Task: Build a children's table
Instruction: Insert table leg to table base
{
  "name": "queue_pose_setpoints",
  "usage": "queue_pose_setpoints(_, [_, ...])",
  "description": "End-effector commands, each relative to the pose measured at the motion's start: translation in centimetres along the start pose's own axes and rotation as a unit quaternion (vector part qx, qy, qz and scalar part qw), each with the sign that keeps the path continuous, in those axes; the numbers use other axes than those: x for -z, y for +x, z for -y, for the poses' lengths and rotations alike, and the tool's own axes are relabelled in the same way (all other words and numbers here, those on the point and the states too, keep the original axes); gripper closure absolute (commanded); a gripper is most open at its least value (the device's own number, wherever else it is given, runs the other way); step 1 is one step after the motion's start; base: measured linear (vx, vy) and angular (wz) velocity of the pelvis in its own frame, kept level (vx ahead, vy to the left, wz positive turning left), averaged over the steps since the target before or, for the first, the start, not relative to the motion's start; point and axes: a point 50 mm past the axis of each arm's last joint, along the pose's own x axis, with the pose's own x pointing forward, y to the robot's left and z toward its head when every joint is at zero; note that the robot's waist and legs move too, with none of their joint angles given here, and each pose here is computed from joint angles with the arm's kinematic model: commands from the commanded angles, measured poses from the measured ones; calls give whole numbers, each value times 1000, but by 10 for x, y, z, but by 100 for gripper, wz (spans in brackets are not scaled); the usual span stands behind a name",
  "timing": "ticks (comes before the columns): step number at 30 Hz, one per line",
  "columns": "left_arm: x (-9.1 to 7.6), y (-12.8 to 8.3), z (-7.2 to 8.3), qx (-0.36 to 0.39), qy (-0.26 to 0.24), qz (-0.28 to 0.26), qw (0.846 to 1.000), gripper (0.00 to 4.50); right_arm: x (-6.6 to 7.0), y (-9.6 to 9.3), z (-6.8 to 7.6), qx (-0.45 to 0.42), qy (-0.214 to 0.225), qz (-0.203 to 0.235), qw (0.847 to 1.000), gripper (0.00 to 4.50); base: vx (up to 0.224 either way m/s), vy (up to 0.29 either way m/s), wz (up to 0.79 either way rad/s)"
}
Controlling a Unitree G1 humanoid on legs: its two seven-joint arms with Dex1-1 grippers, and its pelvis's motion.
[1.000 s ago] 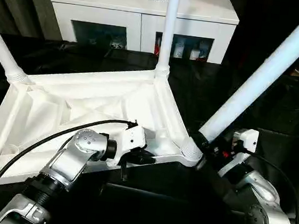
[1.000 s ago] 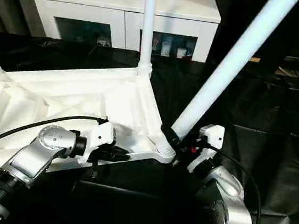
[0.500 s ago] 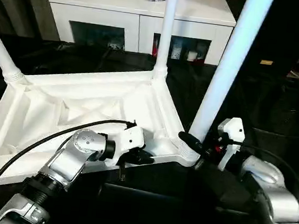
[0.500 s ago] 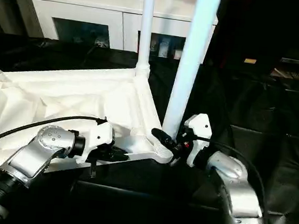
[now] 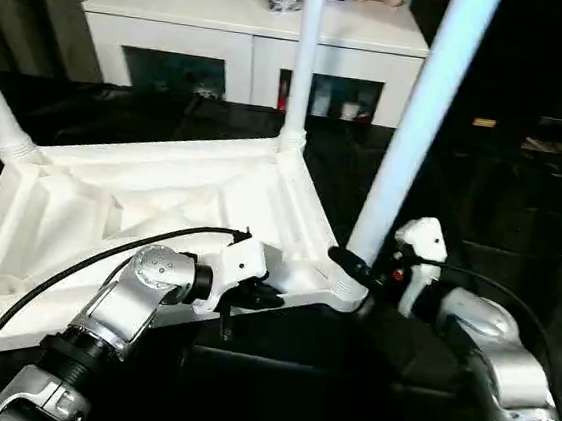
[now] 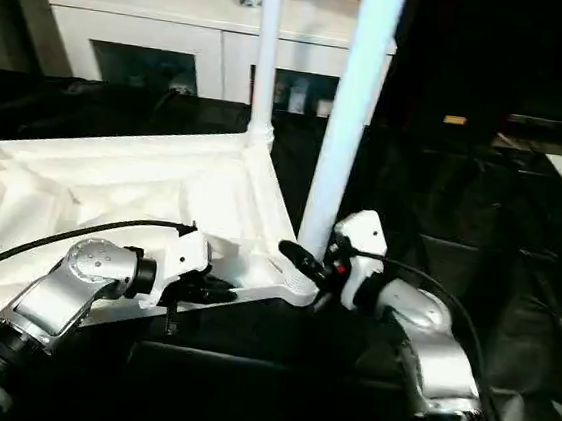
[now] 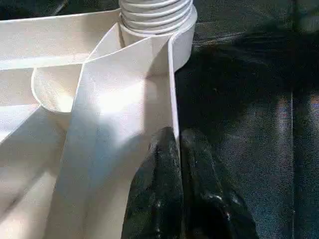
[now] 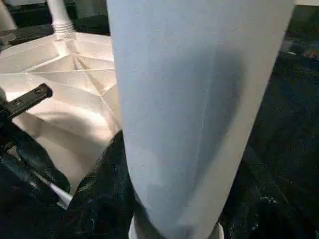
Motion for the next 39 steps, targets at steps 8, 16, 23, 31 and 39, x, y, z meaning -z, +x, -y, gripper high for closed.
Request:
queue_pose_setpoints(8, [-6, -8, -6, -17, 11, 26, 999, 450, 77, -17, 8, 91, 65, -177, 978, 265, 0, 0, 0])
queue_pose_setpoints(16, [-15, 27, 2, -96, -85, 31, 991, 450, 75, 14, 18, 290, 105, -154, 939, 265, 0, 0, 0])
queue_pose_setpoints(23, [-40, 70, 29, -104, -112, 24, 988, 450, 69, 41, 10, 346, 129, -144, 918, 265, 0, 0, 0])
queue_pose_setpoints(31, [-49, 88, 36, -127, -110, 4, 986, 450, 62, 52, 11, 394, 128, -136, 900, 265, 0, 0, 0])
queue_pose_setpoints(39, [-39, 75, 23, -164, -115, -15, 980, 450, 50, 62, 11, 373, 156, -80, 911, 265, 0, 0, 0])
